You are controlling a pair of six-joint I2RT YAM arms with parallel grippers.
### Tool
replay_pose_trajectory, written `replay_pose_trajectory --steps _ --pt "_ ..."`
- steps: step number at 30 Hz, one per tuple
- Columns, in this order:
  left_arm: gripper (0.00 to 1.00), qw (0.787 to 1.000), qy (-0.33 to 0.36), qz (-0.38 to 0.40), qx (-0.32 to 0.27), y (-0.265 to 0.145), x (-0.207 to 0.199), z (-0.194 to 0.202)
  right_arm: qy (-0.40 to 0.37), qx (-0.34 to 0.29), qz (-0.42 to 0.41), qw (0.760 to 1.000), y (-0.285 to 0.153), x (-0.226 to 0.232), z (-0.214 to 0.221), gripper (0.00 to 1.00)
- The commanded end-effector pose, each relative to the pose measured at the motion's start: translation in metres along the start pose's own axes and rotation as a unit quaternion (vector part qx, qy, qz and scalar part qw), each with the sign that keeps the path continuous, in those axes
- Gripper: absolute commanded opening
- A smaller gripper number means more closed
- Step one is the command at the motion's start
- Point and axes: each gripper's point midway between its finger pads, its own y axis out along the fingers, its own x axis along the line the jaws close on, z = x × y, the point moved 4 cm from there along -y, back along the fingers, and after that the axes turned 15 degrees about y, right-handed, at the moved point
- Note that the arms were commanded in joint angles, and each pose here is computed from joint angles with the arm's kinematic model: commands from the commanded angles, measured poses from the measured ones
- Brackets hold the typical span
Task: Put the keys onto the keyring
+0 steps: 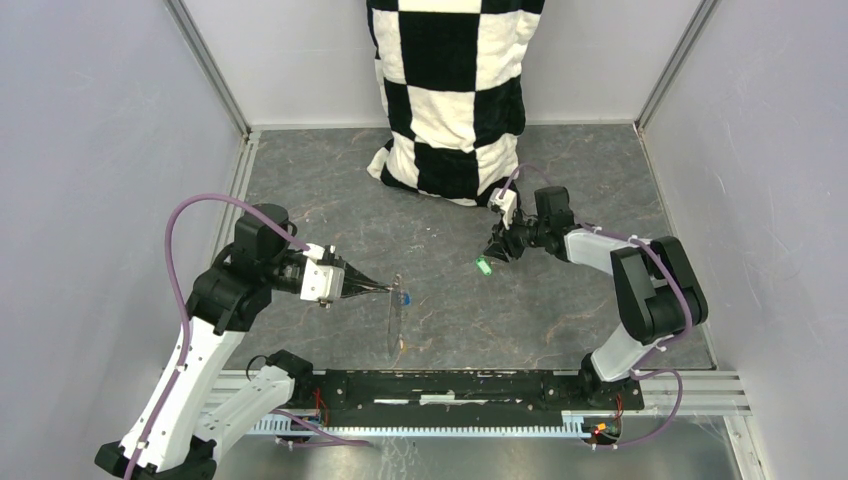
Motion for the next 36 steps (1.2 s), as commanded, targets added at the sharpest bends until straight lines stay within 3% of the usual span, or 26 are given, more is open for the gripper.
replay_pose_trajectory --steps 1,26,31,36 --pt "0.02 0.999 0.034 -0.003 -0.014 -0.002 0.005 -0.013 -0.014 -0.017 -0.009 1.0 0.001 -0.006 -0.02 0.42" --pt "0.02 0.999 0.031 -0.005 -0.011 -0.003 0.006 -0.014 0.043 0.029 -0.031 0.998 0.016 -0.011 0.012 0.35" --pt "0.02 0.999 0.031 -0.005 -0.011 -0.003 0.006 -0.014 0.053 0.027 -0.049 0.997 0.019 -0.008 0.014 0.25" --pt "0.02 0.999 0.031 -0.006 -0.01 -0.003 0.005 -0.014 0.059 0.019 -0.084 0.995 0.021 0.001 0.013 0.05"
